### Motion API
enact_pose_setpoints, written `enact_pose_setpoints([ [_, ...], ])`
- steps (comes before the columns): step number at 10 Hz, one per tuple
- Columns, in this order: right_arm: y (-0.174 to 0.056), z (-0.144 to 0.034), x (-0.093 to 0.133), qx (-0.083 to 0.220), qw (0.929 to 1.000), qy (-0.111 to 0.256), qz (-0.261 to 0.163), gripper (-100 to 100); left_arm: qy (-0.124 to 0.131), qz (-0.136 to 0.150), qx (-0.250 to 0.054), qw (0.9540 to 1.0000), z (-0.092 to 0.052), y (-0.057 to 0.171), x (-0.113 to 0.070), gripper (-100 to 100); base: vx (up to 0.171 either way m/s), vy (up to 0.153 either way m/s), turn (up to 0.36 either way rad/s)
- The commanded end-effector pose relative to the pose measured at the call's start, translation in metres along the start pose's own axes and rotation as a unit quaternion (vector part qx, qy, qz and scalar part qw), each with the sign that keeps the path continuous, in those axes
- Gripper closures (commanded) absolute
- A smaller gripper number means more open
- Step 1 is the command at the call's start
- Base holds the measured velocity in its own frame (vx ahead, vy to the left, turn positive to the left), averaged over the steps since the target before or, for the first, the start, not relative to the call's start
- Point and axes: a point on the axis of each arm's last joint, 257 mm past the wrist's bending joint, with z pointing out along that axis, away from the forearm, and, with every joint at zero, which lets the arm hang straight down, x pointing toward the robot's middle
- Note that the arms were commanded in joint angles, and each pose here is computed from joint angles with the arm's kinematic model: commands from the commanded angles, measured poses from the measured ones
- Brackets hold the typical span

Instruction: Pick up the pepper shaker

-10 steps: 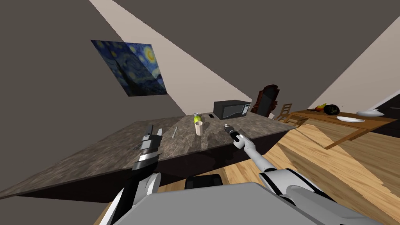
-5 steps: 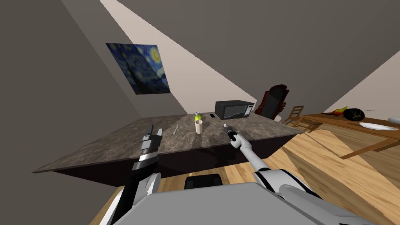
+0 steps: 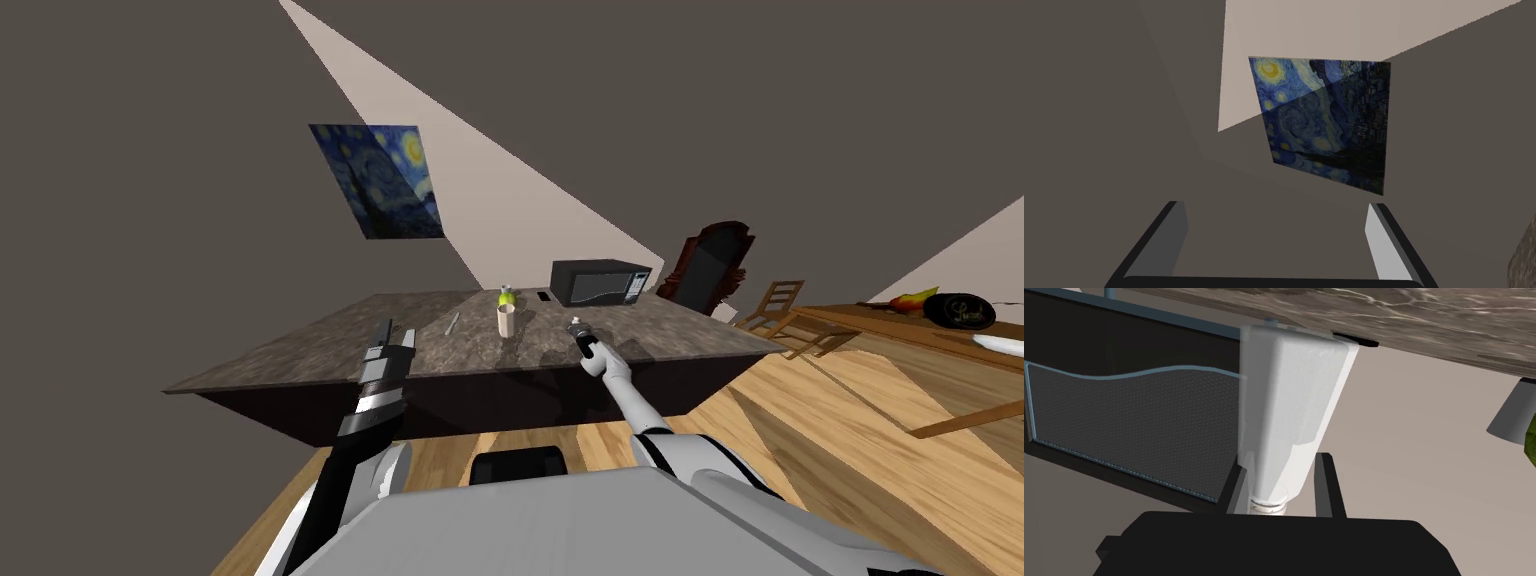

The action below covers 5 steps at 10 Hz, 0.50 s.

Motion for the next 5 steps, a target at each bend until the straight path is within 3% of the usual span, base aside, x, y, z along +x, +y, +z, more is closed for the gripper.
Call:
enact_pose_setpoints([
  [1,0.0161,-0.0016,0.0047,-0.003,0.9995,0.006,0.03,100,0.0,0.0,0.0,1.0,0.0,0.0,0.0,0,-0.061,-0.089,-0.033],
  [4,0.0217,-0.0019,0.0051,0.008,0.9994,0.01,0.032,100,0.0,0.0,0.0,1.0,0.0,0.0001,0.0,0,-0.069,-0.072,0.122],
  [5,0.0235,-0.0019,0.0054,0.008,0.9993,0.011,0.034,0,0.0,0.0,0.0,1.0,0.0,0.0001,0.0,0,-0.007,-0.007,-0.005],
])
